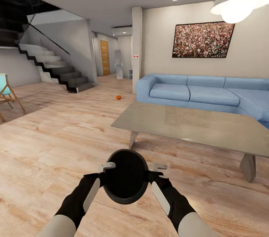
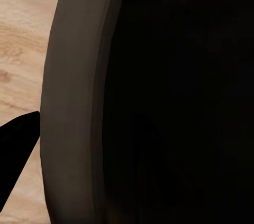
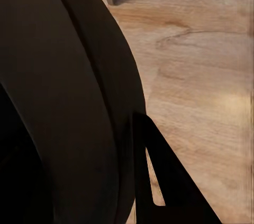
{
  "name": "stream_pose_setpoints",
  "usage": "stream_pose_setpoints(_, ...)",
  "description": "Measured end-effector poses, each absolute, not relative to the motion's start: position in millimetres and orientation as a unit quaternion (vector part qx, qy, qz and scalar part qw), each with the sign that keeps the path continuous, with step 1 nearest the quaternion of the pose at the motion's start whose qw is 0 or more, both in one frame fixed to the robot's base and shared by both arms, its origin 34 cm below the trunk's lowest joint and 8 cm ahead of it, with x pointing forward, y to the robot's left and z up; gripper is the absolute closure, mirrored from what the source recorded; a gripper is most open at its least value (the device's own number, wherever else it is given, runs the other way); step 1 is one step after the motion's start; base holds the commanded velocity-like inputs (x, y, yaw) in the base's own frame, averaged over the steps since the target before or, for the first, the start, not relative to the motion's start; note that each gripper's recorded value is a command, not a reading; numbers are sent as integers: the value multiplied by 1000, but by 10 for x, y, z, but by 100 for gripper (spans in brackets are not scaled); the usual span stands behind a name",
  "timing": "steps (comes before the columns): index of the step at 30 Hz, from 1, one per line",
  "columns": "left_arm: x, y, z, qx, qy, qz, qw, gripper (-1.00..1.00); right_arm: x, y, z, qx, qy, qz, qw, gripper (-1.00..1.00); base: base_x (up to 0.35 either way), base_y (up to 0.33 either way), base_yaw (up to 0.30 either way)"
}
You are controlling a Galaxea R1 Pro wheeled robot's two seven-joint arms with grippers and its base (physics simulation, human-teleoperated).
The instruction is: Place each of the two pumpkins and all three candles from the living room inside a cabinet in the living room (use any cabinet), then make sure every cabinet is closed, and position the cauldron so it is next to a table in the living room.
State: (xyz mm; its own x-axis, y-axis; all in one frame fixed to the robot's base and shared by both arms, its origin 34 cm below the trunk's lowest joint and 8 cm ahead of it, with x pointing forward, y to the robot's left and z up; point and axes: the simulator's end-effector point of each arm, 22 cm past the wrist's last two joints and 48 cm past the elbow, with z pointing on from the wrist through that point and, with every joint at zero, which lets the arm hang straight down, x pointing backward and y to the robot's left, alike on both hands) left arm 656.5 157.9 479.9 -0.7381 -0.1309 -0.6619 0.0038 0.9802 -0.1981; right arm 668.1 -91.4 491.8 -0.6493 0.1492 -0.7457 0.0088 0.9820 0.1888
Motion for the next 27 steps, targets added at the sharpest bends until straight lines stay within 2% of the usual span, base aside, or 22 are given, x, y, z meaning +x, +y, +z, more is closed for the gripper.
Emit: stream_pose_setpoints(27, 6588, 1579, 4941, -33, 923, -94, 372, 100, 6702, -914, 5063, 42, 899, 85, 428, 100, 0, 0, -255)
